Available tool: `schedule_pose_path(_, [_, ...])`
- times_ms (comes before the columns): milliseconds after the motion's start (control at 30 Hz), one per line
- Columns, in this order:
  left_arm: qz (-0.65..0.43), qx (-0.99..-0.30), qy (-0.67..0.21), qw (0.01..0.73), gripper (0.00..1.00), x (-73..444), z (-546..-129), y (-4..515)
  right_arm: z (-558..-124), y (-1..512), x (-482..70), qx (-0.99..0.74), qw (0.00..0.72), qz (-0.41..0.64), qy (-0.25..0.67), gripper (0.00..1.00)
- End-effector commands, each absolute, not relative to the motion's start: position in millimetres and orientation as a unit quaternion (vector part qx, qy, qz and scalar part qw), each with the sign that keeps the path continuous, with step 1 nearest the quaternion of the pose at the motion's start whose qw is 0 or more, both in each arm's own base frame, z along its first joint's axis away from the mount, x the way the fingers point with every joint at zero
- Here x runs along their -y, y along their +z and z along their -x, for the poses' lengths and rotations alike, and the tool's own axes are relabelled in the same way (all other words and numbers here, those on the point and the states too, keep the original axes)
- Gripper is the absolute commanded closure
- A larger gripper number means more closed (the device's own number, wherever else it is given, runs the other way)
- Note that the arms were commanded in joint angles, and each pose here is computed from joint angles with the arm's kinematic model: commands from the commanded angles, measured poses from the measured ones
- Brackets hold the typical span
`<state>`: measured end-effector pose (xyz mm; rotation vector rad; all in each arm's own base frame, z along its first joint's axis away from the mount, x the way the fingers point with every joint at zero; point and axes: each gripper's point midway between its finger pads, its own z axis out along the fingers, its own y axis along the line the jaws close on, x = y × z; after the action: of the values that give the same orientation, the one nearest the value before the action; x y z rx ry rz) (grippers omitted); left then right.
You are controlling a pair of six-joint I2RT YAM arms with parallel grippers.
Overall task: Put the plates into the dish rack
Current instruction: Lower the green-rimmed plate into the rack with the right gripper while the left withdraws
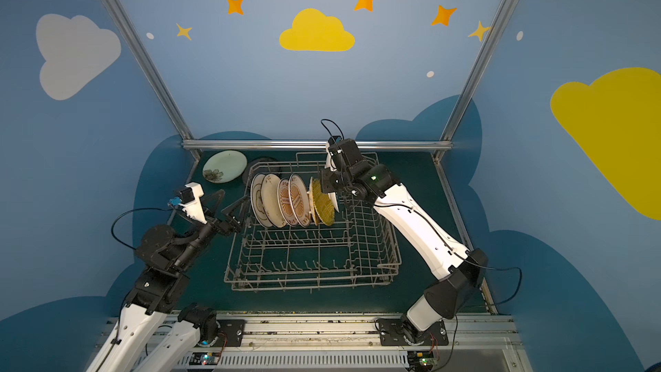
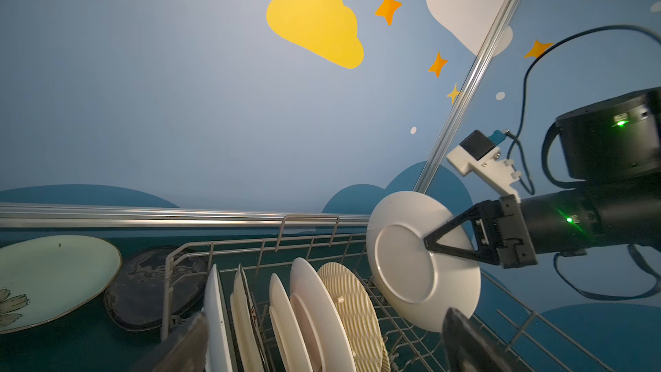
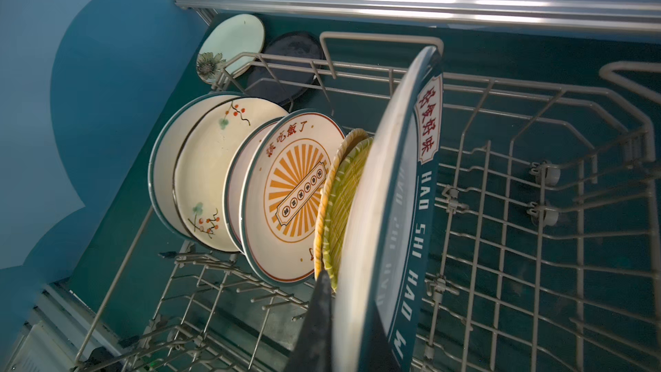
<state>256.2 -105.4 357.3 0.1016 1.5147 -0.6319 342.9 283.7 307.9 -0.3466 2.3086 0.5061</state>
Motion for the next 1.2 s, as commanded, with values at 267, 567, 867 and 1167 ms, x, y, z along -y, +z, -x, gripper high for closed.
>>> schedule_pose_path(267, [-0.052, -0.659, -0.302, 0.687, 0.00, 110, -253, 372, -374, 294, -286, -0.896, 0.366, 0.096, 0.234, 1.00])
schedule_pose_path(567, [-0.052, -0.661, -0.303, 0.684, 0.00, 110, -254, 370, -383, 272, -288, -0.905, 0.344, 0.086, 0.234, 1.00])
schedule_pose_path(867, [-0.052, -0.661, -0.305, 0.684, 0.00, 111, -254, 370, -384, 246, -282, -0.917, 0.328, 0.095, 0.209, 1.00])
schedule_pose_path(1167, [-0.051, -0.662, -0.305, 0.683, 0.00, 111, -255, 369, -387, 219, -275, -0.930, 0.311, 0.089, 0.171, 1.00])
